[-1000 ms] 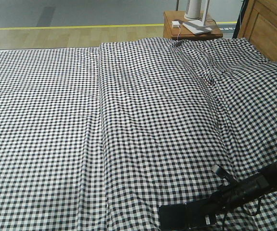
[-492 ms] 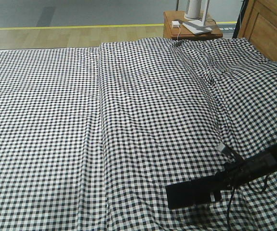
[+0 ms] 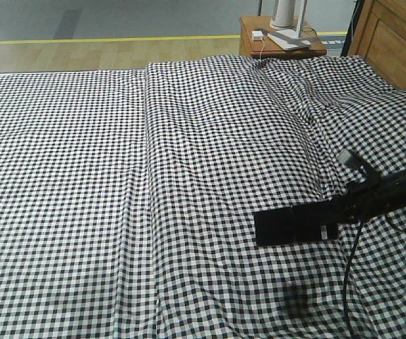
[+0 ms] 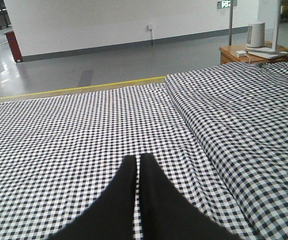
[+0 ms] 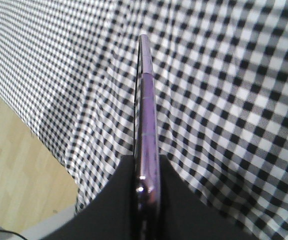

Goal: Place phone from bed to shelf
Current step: 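Lift the phone off the bed with the right gripper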

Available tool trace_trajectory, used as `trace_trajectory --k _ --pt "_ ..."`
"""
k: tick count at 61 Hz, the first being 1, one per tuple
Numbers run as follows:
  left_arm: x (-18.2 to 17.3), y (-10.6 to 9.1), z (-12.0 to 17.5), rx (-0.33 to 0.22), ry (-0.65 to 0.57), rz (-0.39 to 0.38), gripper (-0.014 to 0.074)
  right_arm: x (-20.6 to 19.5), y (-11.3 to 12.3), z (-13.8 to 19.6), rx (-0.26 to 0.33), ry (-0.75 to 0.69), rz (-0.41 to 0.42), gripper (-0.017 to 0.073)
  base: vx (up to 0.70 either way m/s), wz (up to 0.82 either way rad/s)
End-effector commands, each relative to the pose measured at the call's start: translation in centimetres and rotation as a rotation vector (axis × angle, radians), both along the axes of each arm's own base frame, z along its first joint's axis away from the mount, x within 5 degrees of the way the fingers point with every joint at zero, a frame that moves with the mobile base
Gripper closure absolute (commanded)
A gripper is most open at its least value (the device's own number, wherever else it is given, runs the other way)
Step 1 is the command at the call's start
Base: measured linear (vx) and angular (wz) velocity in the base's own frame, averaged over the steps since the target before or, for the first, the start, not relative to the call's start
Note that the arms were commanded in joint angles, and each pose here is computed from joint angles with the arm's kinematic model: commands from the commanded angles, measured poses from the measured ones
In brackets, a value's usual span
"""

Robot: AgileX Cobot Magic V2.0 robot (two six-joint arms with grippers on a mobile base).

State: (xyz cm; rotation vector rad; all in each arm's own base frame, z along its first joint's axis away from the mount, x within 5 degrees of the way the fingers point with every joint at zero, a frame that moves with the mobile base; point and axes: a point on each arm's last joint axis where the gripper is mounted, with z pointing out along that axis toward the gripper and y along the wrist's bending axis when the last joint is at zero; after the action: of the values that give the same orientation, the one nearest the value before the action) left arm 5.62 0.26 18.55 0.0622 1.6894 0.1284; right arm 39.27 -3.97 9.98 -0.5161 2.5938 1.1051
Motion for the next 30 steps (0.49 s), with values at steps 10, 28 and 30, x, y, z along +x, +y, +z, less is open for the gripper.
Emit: trace_trajectory --k 10,28,30 --pt "-0.1 0.0 1.5 -0.01 -0.106 -0.004 0.0592 -4.1 2.3 9.0 0.154 -0.202 0.064 0.0562 0.0 0.0" --pt "-0.1 0.0 1.5 -0.01 -0.106 -0.004 0.0592 -7.7 3.7 16.6 0.209 -0.345 -0.035 0.0562 0.0 0.0" --pt "-0.1 0.0 1.5 -0.01 -0.106 -0.004 0.0592 -8.3 3.9 17.5 0.205 -0.369 -0.035 0.0562 0.0 0.0"
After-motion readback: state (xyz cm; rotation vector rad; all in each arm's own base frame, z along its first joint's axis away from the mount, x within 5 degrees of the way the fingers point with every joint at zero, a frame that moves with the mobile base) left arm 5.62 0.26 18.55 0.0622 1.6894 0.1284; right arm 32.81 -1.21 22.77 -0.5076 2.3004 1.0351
